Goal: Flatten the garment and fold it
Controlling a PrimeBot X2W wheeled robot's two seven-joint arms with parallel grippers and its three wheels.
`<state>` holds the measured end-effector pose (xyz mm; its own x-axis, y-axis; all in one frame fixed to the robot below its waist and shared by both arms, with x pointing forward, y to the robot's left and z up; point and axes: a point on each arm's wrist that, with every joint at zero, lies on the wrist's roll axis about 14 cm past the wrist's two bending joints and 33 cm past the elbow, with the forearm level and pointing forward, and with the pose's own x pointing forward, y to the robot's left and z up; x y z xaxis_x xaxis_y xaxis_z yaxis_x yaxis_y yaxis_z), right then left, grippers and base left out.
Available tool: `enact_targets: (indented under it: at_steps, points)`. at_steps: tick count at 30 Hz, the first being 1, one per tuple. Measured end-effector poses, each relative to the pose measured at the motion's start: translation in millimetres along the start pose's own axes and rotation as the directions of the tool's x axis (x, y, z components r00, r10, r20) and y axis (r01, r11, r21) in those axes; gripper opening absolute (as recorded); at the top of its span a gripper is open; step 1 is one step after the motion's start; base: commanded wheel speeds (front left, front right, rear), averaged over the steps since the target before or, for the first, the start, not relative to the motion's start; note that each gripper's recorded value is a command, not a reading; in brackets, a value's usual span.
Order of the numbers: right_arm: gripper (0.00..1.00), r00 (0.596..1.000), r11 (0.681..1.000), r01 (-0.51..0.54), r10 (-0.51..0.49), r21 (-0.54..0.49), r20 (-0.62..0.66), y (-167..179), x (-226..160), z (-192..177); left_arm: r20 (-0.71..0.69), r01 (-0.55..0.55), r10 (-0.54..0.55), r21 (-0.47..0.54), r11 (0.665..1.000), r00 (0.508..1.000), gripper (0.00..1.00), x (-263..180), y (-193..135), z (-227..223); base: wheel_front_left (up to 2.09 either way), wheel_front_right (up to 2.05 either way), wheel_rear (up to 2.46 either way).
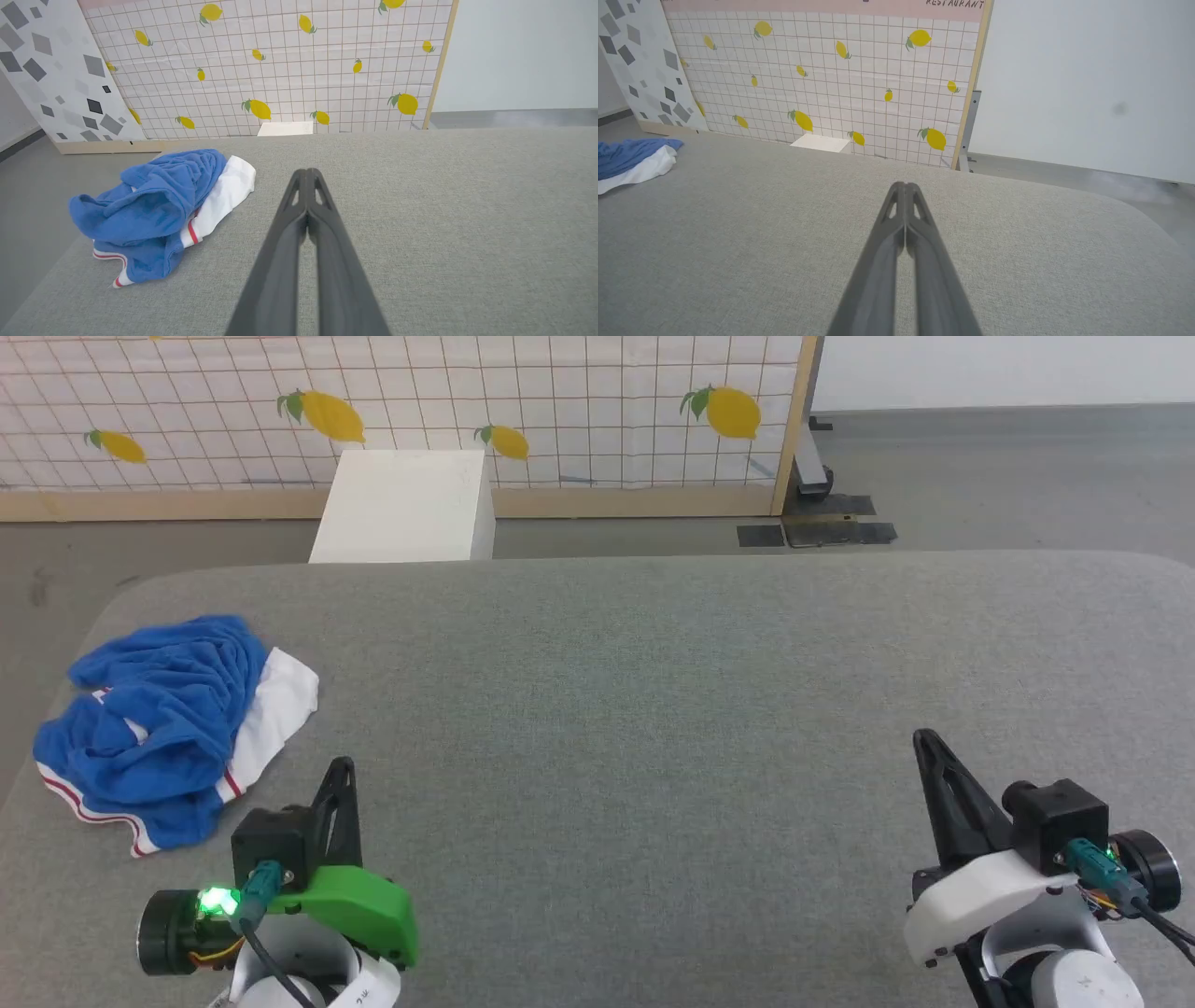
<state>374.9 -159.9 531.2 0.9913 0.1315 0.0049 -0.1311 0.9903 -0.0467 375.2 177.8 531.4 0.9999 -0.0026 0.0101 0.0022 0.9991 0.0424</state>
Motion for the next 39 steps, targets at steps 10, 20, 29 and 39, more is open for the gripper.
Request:
enact_targets:
  at_steps: [10,20,29,39]
  points:
    - [0.00,1.000,1.000,0.000,0.000,0.000,0.000,-0.1,0.0,0.0,0.000,0.000,0.000,0.000,1.000,1.000,0.00,0.0,0.0,0.0,0.00,0.00,0.00]
    - [0.00,1.000,1.000,0.000,0.000,0.000,0.000,0.0,0.0,0.0,0.000,0.000,0.000,0.000,1.000,1.000,0.00,0.0,0.1,0.0,0.00,0.00,0.00]
    - [0.00,1.000,1.000,0.000,0.000,0.000,0.000,0.1,0.0,0.0,0.000,0.000,0.000,0.000,1.000,1.000,0.00,0.0,0.1,0.0,0.00,0.00,0.00]
    - [0.00,1.000,1.000,0.000,0.000,0.000,0.000,0.0,0.0,0.0,0.000,0.000,0.000,0.000,1.000,1.000,0.00,0.0,0.0,0.0,0.00,0.00,0.00]
